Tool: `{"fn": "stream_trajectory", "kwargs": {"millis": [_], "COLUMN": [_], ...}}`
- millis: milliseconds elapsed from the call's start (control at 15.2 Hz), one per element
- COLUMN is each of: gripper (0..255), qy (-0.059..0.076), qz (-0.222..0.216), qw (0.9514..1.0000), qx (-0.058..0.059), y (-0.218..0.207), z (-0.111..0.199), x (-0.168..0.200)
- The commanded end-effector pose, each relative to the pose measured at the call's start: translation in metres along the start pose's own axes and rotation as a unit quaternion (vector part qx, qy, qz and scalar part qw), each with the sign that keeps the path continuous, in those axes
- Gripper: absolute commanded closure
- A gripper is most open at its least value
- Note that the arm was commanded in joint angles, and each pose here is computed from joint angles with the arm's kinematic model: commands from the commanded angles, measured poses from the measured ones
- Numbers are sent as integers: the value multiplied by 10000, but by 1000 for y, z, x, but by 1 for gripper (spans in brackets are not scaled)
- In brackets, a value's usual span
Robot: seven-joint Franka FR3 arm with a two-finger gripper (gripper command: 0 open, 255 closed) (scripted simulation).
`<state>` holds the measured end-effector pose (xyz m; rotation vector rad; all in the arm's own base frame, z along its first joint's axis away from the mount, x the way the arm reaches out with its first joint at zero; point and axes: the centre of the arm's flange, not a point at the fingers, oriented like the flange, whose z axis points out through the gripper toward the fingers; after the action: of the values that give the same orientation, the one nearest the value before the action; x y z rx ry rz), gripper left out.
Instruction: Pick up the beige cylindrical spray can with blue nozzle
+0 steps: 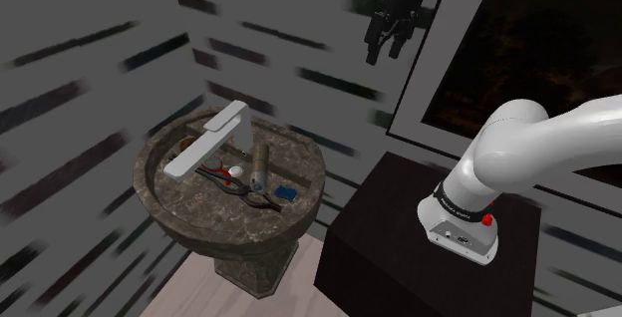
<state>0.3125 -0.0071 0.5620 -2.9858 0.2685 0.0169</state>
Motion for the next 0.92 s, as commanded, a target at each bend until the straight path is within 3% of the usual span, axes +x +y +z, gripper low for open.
{"fn": "stream_trajectory", "kwargs": {"millis": [0, 858], "gripper": [0, 0], "qy": [0, 245], "qz": [0, 750], "qw": [10000, 9966], "qx": [0, -246], "y": [0, -80], "z": [0, 142], "x": [0, 56]}}
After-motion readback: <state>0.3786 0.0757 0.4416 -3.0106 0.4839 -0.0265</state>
